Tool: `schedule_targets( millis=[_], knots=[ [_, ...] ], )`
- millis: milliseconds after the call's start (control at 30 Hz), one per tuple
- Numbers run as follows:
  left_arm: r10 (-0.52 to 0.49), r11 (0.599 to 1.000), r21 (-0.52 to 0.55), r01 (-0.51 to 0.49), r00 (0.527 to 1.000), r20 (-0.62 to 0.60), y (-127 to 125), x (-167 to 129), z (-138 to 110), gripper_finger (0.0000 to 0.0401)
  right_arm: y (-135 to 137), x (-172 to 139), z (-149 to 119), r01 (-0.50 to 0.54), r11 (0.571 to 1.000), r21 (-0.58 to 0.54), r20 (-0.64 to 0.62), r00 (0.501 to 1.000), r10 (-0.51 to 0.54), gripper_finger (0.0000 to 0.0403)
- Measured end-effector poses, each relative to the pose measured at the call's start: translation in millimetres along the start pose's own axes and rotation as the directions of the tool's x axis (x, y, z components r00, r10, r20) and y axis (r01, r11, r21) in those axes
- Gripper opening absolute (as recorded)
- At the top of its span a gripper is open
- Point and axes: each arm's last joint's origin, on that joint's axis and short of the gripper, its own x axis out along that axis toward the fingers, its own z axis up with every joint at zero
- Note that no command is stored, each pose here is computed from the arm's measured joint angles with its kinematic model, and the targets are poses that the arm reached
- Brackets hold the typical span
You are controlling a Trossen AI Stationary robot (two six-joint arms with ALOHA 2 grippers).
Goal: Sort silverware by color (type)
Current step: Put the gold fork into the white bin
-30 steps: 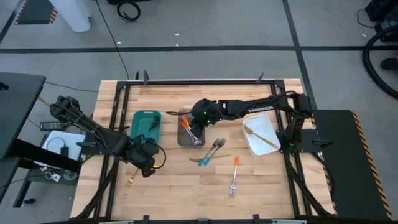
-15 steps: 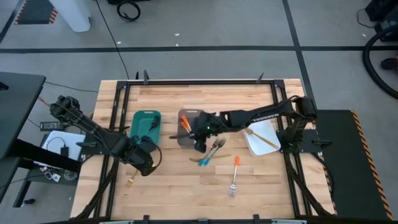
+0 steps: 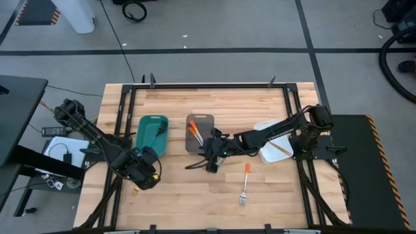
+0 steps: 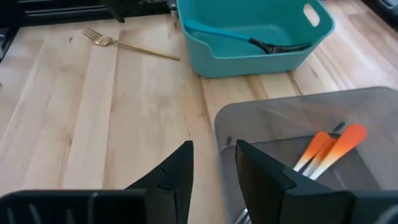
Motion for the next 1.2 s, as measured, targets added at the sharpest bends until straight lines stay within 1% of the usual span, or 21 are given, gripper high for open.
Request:
schedule_targets(
  millis=[267,433,533,667,833,1000,1200],
  knots=[
    [0.069,0.997,-0.017,-0.070,0.996,-0.060,-7.7,16.6,-7.2,0.0103,12.7,-0.1,-18.9,-0.001,1.000,0.030,0.039,0.999,0.000,0.0126],
    [0.110,0.993,-0.024,-0.113,0.988,-0.106,-11.5,26.8,-10.7,0.0103,22.6,-3.0,-26.8,0.015,1.000,0.025,0.058,0.998,-0.016,0.0126],
    [0.125,0.991,-0.026,-0.130,0.983,-0.134,-13.0,31.1,-12.5,0.0103,29.1,-5.5,-28.4,0.028,0.999,0.018,0.070,0.997,-0.029,0.0126],
    [0.136,0.988,-0.043,-0.145,0.975,-0.174,-14.5,34.5,-15.6,0.0103,39.5,-9.2,-28.6,0.000,1.000,0.023,0.096,0.995,-0.002,0.0126],
    [0.147,0.986,-0.049,-0.157,0.974,-0.173,-15.8,36.6,-18.8,0.0103,50.0,-13.9,-29.7,0.008,1.000,0.010,0.124,0.992,-0.009,0.0126],
    [0.174,0.983,-0.040,-0.179,0.979,-0.104,-19.0,43.8,-21.1,0.0103,56.0,-17.2,-29.9,0.041,0.999,-0.002,0.152,0.988,-0.040,0.0126],
    [0.208,0.977,-0.024,-0.210,0.975,-0.074,-22.8,52.1,-30.1,0.0103,58.9,-18.5,-30.1,0.037,0.999,-0.012,0.159,0.987,-0.035,0.0126]
  ],
)
